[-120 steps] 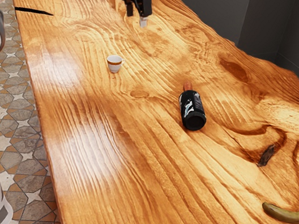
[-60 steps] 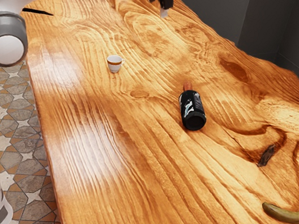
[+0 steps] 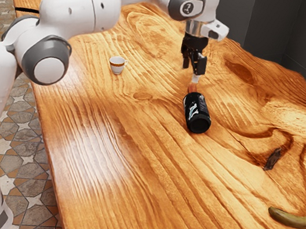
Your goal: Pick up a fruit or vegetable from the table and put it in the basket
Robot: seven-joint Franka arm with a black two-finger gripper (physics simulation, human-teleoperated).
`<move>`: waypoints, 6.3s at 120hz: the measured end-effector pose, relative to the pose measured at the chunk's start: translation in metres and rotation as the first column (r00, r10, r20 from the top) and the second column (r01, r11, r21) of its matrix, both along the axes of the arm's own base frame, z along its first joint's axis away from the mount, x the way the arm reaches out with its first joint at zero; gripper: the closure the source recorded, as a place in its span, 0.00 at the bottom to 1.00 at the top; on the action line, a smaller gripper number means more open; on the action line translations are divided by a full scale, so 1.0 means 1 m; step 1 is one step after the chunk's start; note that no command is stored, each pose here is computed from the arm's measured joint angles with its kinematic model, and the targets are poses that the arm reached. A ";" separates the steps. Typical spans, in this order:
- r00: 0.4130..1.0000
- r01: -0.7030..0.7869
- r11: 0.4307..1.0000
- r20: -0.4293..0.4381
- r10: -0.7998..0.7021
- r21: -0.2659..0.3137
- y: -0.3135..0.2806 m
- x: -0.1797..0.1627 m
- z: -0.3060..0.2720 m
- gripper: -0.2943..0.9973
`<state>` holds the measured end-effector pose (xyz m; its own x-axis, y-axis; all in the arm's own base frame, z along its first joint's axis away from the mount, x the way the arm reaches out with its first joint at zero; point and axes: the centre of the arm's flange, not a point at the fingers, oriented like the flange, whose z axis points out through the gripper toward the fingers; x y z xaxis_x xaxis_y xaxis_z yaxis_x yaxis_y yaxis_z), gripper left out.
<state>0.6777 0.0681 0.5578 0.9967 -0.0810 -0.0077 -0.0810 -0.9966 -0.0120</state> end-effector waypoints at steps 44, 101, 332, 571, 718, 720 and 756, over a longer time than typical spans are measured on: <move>0.937 0.318 0.948 0.149 -0.316 0.011 -0.196 -0.002 0.052 0.25; 0.787 0.610 0.792 0.132 -0.603 -0.019 -0.411 -0.049 -0.006 0.25; 0.777 0.512 0.856 0.462 -0.428 -0.067 -0.458 0.047 -0.164 0.29; 0.560 0.788 0.611 0.323 -0.763 0.077 -0.670 -0.217 0.003 0.63; 0.569 0.748 0.663 0.484 -0.665 0.032 -0.683 -0.165 -0.054 0.63; 0.568 0.747 0.664 0.488 -0.663 0.031 -0.684 -0.164 -0.055 0.63; 0.549 0.737 0.675 0.561 -0.619 0.023 -0.683 -0.148 -0.063 0.62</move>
